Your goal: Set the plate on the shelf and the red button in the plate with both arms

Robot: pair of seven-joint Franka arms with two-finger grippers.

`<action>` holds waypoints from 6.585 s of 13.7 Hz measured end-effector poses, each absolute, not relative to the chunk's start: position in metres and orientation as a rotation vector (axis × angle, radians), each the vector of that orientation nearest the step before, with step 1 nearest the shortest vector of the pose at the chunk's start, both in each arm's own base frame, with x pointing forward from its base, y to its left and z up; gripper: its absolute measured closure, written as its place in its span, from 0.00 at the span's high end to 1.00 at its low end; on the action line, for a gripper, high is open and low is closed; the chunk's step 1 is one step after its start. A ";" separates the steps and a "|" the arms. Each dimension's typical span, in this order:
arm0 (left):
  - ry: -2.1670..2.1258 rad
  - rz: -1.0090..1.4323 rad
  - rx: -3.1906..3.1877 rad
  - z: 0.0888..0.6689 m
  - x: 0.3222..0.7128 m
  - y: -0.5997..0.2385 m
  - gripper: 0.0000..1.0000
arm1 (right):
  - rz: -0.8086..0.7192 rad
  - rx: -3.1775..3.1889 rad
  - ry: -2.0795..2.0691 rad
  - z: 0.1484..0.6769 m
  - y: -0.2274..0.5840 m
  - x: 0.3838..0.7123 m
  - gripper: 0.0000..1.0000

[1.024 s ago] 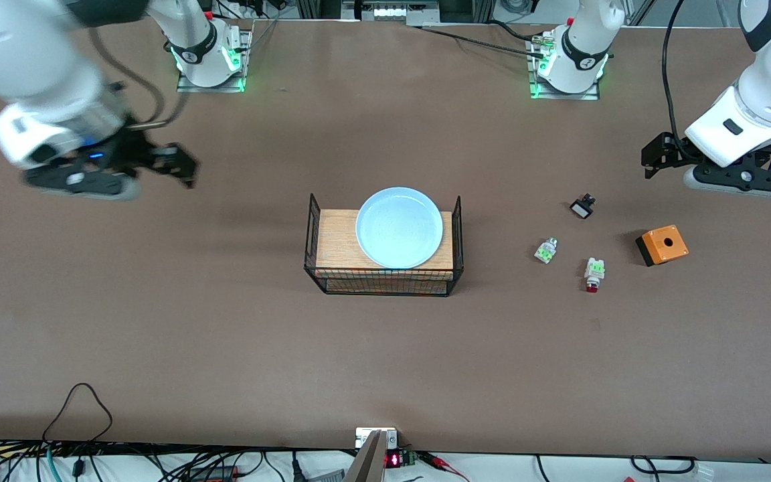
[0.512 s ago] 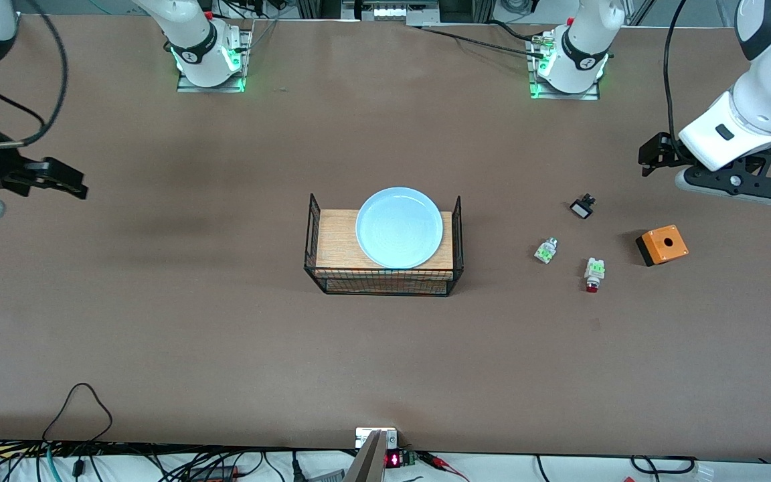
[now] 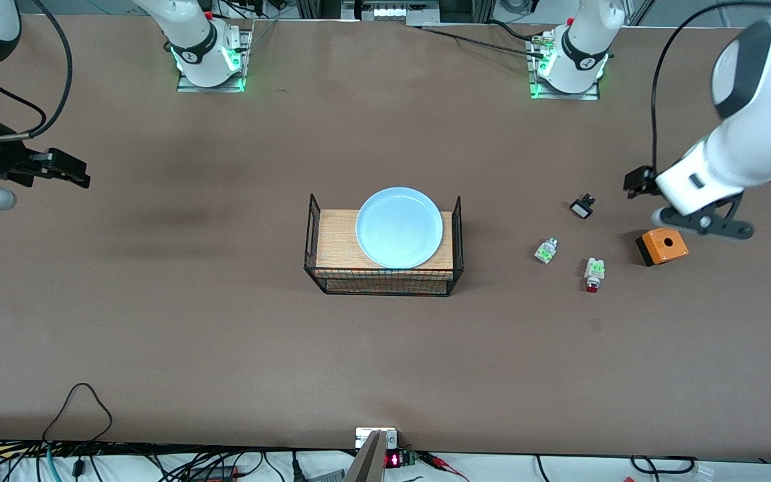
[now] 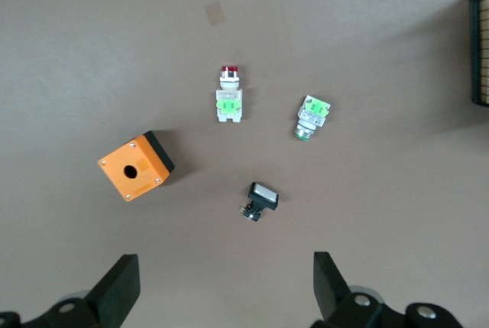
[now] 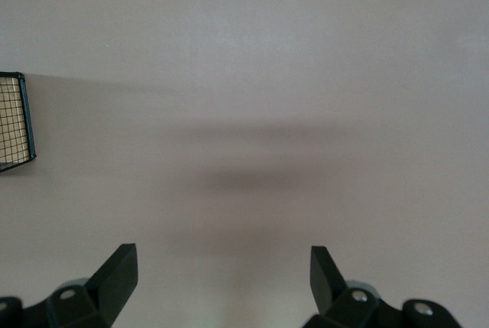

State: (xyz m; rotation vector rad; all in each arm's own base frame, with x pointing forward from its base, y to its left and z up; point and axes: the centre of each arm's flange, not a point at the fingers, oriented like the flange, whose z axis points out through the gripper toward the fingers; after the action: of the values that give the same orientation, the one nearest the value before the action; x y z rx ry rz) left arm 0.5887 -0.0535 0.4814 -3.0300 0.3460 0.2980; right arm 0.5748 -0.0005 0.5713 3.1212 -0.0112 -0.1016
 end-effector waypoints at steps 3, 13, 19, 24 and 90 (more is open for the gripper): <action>0.357 0.331 -3.029 0.427 0.612 -0.055 1.00 | -0.061 3.125 -0.010 0.578 -0.001 0.570 1.00; 0.392 0.357 -2.976 0.261 0.636 -0.029 1.00 | -0.081 3.125 0.019 0.578 0.006 0.567 1.00; 0.416 0.242 -3.010 0.186 0.628 -0.022 1.00 | -0.081 3.125 0.024 0.578 0.008 0.567 1.00; 0.471 0.216 -3.014 0.169 0.619 -0.024 0.96 | -0.082 3.125 0.026 0.578 0.009 0.567 1.00; 0.216 0.093 -3.126 0.603 0.562 -0.054 1.00 | -0.065 3.125 0.067 0.583 0.021 0.565 1.00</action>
State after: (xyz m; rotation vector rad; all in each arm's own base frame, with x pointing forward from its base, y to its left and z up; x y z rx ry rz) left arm 0.5617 -0.0545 0.6026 -3.1263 0.2157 0.0934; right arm 0.5647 0.0214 0.5832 3.1254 0.0666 -0.0652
